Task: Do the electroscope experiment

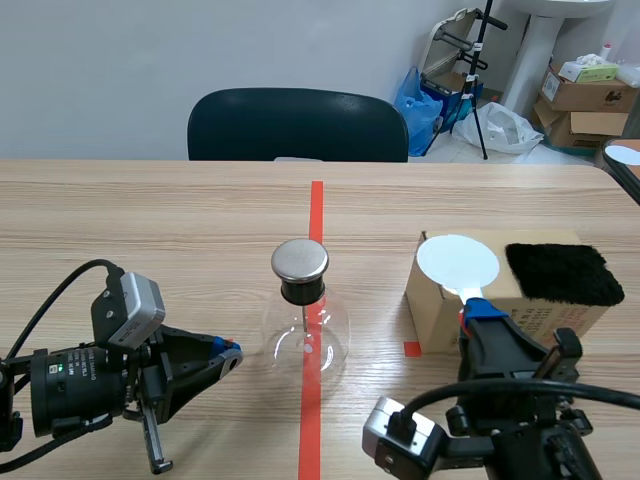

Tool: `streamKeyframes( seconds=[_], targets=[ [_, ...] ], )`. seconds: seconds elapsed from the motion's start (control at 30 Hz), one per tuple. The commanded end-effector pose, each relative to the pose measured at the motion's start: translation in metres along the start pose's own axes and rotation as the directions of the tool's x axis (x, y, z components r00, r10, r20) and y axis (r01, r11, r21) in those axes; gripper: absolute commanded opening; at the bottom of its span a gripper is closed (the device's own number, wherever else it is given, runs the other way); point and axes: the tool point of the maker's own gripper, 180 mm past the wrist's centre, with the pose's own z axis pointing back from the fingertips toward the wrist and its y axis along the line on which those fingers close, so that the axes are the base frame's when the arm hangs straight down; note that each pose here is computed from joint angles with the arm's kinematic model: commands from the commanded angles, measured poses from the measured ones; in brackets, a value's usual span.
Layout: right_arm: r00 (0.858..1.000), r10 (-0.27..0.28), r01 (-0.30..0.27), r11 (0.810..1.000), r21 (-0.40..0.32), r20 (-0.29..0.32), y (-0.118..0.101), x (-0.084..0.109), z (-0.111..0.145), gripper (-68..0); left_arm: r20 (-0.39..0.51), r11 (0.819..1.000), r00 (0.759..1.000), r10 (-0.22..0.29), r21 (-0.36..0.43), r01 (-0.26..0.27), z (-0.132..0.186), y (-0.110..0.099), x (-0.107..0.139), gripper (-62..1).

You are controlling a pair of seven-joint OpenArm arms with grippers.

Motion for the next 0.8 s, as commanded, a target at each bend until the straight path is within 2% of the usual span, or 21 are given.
streamKeyframes(
  seconds=[0.0, 0.17, 0.43, 0.57, 0.77],
  targets=[
    [1.000, -0.008, 0.008, 0.997, -0.074, -0.009, -0.016, -0.007, -0.003, -66.4, 0.039, 1.000, 0.999, -0.002, -0.003, 0.002, -0.001, -0.001, 0.011, -59.2],
    [0.999, 0.027, -0.024, 0.997, -0.073, 0.043, -0.015, -0.012, -0.004, -66.4, 0.058, 1.000, 0.998, -0.022, 0.002, 0.022, 0.012, -0.007, 0.021, -59.2],
    [0.997, -0.032, 0.038, 0.997, -0.073, 0.073, -0.018, -0.034, -0.011, -66.4, 0.100, 0.996, 0.991, -0.086, -0.021, 0.089, 0.045, -0.038, 0.054, -59.2],
    [0.994, -0.068, 0.075, 0.994, -0.079, 0.083, -0.021, -0.041, -0.012, -66.4, 0.139, 0.996, 0.988, -0.066, -0.049, 0.073, 0.062, -0.056, 0.077, -59.2],
    [0.995, -0.062, 0.068, 0.995, -0.075, 0.074, -0.015, -0.047, -0.018, -66.4, 0.179, 0.993, 0.978, -0.110, -0.011, 0.114, 0.079, -0.058, 0.106, -59.2]
  ],
)
